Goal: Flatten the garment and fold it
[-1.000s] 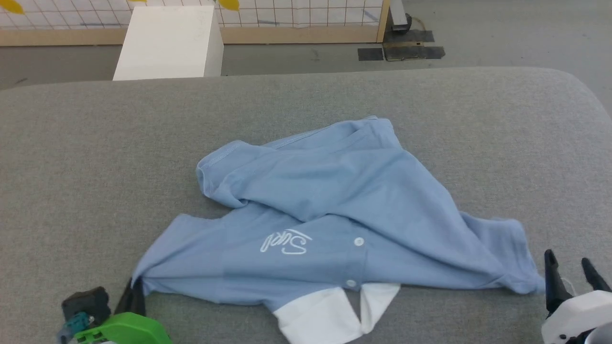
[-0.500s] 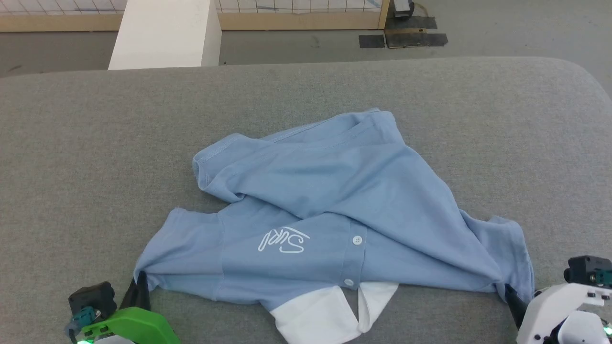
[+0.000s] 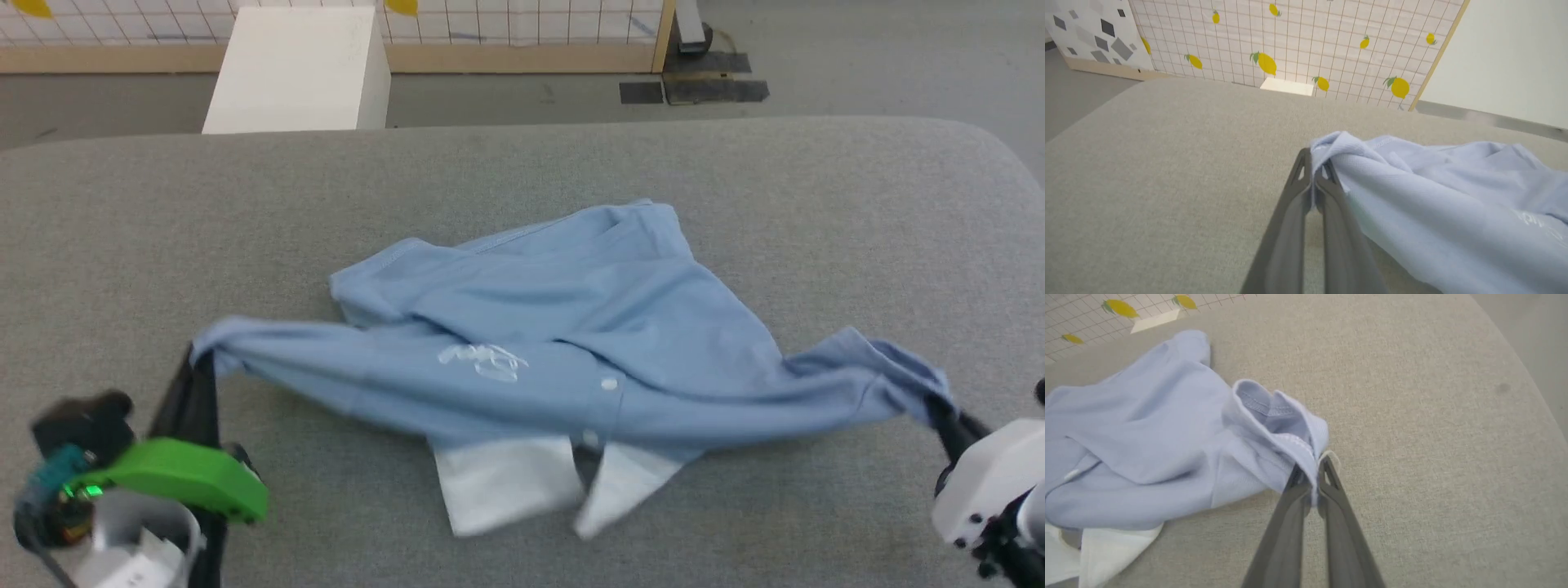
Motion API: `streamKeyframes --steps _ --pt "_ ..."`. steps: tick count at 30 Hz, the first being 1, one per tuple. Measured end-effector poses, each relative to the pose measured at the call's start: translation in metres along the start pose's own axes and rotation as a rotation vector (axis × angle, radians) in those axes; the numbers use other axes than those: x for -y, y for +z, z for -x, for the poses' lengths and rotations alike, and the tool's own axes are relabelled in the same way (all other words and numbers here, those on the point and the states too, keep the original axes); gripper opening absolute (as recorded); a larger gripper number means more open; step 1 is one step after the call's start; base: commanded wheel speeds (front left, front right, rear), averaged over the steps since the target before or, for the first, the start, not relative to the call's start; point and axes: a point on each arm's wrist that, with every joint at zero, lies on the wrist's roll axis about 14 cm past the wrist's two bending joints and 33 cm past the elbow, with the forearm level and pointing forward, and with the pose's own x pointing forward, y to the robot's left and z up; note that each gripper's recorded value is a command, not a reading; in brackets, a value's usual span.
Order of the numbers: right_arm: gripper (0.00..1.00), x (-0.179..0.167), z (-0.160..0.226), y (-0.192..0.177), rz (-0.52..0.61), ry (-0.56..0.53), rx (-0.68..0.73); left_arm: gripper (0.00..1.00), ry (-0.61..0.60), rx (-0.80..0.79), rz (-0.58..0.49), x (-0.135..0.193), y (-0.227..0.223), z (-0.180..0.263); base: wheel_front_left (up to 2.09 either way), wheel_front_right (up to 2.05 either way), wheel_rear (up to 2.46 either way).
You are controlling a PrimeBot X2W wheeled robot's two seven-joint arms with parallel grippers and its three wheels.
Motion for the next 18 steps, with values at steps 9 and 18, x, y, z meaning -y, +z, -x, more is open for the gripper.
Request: streamKeyframes --steps 9,18 --pt "0.0 -0.023 0.039 0.113 0.206 0.061 0.25 0.0 -0.164 0.277 0.047 0.033 0.133 -0.011 0.0 0.0 0.0" --pt "0.0 -0.052 0.029 0.204 0.327 0.13 0.333 0.0 -0.223 0.419 0.095 0.05 0.221 -0.043 0.0 0.0 0.0"
